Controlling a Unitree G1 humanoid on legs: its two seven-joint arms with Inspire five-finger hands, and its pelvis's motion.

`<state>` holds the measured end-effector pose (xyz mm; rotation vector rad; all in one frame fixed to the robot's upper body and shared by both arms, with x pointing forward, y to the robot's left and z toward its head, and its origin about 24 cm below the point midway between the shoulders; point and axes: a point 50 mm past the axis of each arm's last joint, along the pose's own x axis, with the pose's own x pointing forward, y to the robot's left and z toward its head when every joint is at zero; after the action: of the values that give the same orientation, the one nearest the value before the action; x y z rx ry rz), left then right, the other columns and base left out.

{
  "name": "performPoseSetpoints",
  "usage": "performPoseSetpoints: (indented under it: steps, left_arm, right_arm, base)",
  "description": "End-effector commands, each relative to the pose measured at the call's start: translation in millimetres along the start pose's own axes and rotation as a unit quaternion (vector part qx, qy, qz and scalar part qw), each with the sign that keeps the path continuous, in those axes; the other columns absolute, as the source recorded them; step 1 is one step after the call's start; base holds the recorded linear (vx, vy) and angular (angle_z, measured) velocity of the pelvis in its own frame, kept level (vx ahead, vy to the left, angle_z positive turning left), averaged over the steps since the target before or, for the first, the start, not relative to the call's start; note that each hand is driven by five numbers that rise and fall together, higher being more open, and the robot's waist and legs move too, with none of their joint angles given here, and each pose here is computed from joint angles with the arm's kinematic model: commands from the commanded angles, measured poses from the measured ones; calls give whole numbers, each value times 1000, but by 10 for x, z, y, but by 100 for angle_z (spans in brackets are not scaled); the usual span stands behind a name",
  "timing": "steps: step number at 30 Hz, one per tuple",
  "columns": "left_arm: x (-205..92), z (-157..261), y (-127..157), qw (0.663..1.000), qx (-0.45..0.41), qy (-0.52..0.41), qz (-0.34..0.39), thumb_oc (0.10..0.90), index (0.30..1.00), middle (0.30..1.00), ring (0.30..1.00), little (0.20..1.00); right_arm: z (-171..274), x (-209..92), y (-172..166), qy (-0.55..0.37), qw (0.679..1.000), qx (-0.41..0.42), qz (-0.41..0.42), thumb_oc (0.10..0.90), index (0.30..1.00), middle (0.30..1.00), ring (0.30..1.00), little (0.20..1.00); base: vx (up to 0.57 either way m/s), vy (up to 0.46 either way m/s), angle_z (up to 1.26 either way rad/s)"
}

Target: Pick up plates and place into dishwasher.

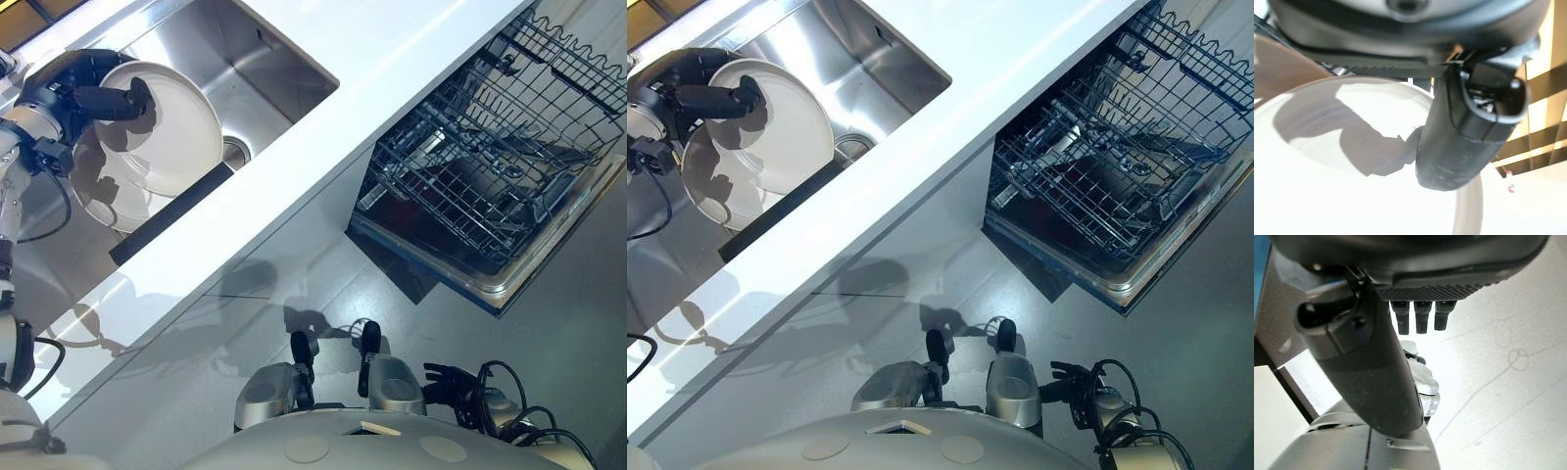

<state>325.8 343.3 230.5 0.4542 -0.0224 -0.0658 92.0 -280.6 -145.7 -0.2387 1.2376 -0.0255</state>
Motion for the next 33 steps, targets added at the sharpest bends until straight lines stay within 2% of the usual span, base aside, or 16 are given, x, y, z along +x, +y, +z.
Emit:
performPoseSetpoints:
  steps: [1, 5, 9, 14, 17, 23, 28, 33]
  left_arm:
    - [-24, 157, -213, 994, -18, -82, -73, 100, 300, 300, 300, 200]
    - [-62, 237, -164, 993, -15, -107, -52, 100, 300, 300, 300, 200]
    - [-141, 321, 7, 989, 22, -135, 48, 100, 300, 300, 300, 200]
    - [-358, 417, 284, 960, 52, -190, 198, 100, 300, 300, 300, 200]
    - [-440, 442, 350, 949, 48, -211, 230, 100, 300, 300, 300, 200]
    - [-568, 455, 389, 911, 101, -243, 319, 100, 300, 300, 300, 200]
    - [-668, 525, 329, 872, 103, -305, 370, 100, 300, 300, 300, 200]
    - [-704, 559, 91, 826, 110, -376, 406, 100, 300, 300, 300, 200]
  right_arm:
    - [-316, -82, -163, 39, 999, 31, -22, 800, 900, 900, 900, 900]
    - [-262, -77, -158, 9, 997, 69, -25, 800, 900, 900, 900, 900]
    - [-93, -78, -190, -49, 997, 49, -43, 800, 900, 900, 900, 900]
    - [304, -122, -174, -145, 988, -17, -58, 800, 900, 900, 900, 900]
    - [435, -157, -161, -178, 982, -16, -56, 800, 900, 900, 900, 900]
    - [689, -278, -151, -257, 965, -3, -43, 800, 900, 900, 900, 900]
    - [1038, -513, -2, -365, 924, 86, 68, 800, 900, 900, 900, 900]
    - [1279, -748, 72, -456, 851, 194, 176, 800, 900, 900, 900, 900]
  base:
    - [-46, -89, 1]
    - [-62, -118, 4]
    - [-59, -142, 0]
    - [-65, -129, -4]
    - [-62, -136, -5]
    - [-33, -139, 0]
    - [-10, -117, -5]
    - [-9, -81, -6]
